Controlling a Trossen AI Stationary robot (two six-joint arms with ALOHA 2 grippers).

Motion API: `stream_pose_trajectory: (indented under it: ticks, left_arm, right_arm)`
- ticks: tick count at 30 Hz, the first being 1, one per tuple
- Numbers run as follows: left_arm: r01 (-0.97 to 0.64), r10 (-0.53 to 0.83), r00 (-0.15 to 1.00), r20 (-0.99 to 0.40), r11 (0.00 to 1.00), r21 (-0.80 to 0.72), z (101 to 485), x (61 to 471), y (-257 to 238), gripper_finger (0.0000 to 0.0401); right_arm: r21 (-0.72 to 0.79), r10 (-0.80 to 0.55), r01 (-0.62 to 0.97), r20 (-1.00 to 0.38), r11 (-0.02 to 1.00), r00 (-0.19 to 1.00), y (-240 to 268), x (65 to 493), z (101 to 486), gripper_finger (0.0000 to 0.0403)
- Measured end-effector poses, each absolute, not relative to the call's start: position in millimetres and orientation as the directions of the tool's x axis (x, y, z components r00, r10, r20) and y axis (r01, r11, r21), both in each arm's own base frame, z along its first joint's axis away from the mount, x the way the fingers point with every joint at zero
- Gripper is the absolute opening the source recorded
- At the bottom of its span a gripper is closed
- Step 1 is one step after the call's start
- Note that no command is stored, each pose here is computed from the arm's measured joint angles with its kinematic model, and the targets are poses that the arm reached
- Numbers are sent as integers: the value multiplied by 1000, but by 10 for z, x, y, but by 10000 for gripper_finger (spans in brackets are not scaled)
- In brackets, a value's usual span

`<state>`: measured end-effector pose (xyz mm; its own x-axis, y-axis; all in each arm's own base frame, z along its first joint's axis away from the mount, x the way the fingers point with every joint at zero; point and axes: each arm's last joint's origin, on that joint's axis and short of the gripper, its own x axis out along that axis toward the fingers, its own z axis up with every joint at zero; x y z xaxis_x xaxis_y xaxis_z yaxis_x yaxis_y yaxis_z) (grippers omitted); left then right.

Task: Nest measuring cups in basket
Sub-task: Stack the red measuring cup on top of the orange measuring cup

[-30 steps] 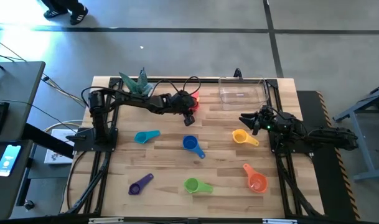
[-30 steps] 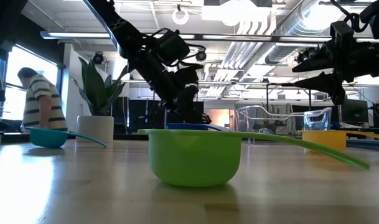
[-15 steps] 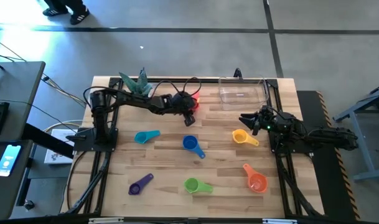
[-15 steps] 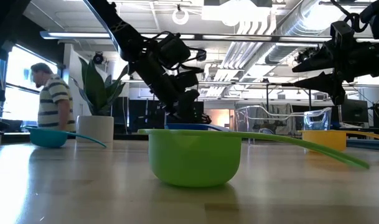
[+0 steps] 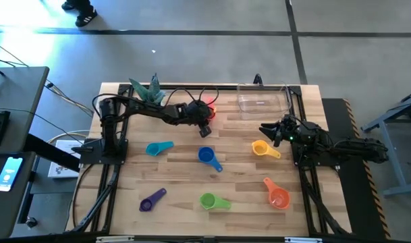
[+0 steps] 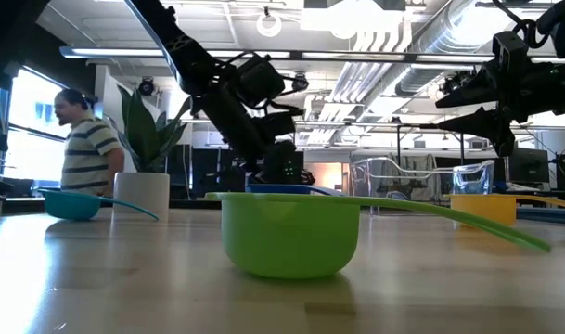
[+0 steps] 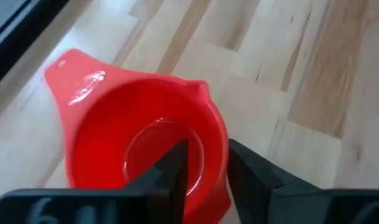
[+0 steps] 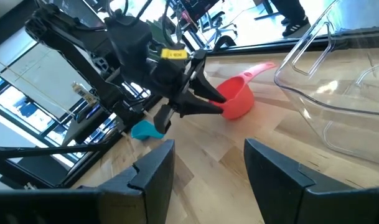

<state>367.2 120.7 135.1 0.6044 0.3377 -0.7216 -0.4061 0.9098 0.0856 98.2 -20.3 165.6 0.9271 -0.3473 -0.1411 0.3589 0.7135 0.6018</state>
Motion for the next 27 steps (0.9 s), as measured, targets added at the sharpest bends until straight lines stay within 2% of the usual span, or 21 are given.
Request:
stream_pose_trajectory:
  ticks: [6,12,18,27]
  left_arm:
    - [-394,323,610,-724,916,77,1356,3679,1195,18]
    - [-387,314,615,-723,920,71,1366,3682,1181,20]
    - [-350,295,618,-728,933,82,1386,3696,1077,16]
    - [-227,239,606,-759,966,123,1660,3601,791,15]
  right_arm:
    - [607,-347,358,-141,709,927,-203,982,1656,183]
    - [624,-345,353,-140,697,928,-203,983,1657,183]
    - [704,-323,306,-114,641,939,-197,988,1682,183]
    - [760,-240,123,45,638,970,-173,1001,1837,183]
